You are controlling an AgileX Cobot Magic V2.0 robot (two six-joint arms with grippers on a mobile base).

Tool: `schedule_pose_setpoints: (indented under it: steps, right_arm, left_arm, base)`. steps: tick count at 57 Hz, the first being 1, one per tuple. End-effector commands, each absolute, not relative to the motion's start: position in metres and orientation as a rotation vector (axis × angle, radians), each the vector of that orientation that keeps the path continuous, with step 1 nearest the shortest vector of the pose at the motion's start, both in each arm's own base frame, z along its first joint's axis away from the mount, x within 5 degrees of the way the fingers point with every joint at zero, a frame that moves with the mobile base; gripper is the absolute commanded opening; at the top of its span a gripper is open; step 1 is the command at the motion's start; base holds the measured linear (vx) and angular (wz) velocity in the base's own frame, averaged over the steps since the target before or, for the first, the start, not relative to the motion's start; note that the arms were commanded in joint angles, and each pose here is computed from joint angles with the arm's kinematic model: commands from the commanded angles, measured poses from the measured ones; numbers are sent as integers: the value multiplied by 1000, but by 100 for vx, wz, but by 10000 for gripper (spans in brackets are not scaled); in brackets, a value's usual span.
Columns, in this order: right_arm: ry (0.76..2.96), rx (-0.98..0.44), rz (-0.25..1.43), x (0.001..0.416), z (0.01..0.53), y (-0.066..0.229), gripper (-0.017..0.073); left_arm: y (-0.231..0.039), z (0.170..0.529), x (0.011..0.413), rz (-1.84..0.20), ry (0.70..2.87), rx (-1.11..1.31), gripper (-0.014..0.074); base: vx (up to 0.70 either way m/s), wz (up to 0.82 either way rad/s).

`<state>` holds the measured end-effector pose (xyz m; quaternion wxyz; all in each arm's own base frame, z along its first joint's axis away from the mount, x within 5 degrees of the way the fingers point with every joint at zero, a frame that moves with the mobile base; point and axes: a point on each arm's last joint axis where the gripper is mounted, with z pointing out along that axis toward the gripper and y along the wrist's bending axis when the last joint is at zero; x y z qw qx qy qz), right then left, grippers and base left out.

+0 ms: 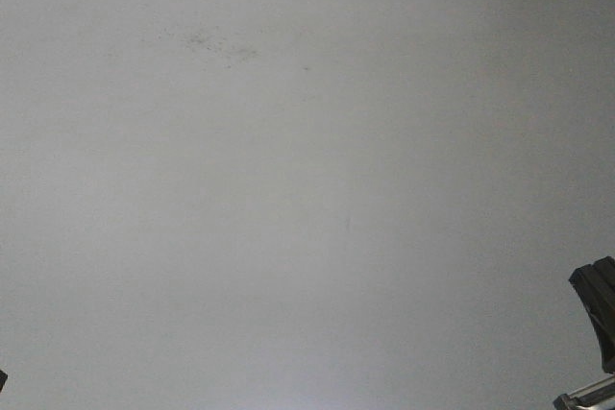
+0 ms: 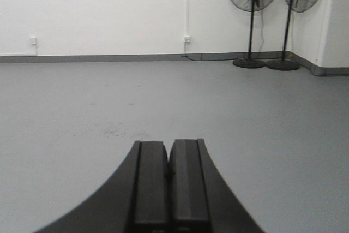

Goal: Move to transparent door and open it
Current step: 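Drive the base and turn toward the white-framed glass sliding door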

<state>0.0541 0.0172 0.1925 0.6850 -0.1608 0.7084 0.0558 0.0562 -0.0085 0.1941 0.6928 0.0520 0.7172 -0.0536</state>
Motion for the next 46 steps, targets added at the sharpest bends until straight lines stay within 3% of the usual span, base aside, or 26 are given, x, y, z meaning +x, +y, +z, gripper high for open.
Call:
schedule_pose_setpoints:
  steps: [1,46]
  right_arm:
    - [1495,-345,117,53,199,17,-4]
    - [1495,-345,117,53,199,17,-4]
  left_arm:
    - [-8,199,55,-131,1515,104,3]
    - [-8,199,56,-131,1516,104,3]
  base:
    - [51,25]
    - [53,35]
